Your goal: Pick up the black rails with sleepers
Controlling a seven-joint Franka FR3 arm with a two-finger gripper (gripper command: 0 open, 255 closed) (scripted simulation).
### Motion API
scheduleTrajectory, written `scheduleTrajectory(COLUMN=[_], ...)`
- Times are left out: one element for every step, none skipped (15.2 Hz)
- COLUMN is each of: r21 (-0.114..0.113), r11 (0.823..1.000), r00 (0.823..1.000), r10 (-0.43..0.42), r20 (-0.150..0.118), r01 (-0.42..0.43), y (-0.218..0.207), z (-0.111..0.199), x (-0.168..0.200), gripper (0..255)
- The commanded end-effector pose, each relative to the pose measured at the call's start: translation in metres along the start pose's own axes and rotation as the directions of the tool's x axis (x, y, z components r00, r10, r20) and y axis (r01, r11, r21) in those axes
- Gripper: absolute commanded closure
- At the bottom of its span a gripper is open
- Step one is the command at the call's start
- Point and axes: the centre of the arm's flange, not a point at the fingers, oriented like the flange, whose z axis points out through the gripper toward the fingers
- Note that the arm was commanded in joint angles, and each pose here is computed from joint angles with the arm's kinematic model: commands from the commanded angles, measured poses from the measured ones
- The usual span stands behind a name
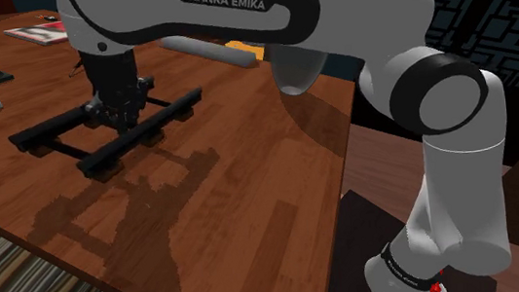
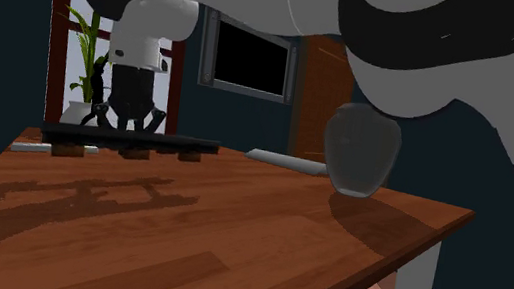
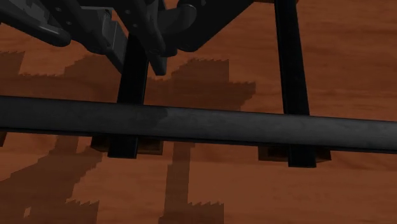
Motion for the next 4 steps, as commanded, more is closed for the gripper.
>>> scheduleTrajectory(r21=[0.0,0.0,0.0,0.0], r11=[1.0,1.0,1.0,1.0], r00=[1.0,1.0,1.0,1.0], r10=[0.0,0.0,0.0,0.0], r20=[-0.001,-0.001,-0.001,-0.001], r01=[0.0,0.0,0.0,0.0], y=[-0.0001,0.0001,0.0001,0.0001], z=[-0.0114,-0.0167,-0.0175,-0.0175], x=[-0.0001,0.0002,0.0003,0.0002], gripper=[255,255,255,255])
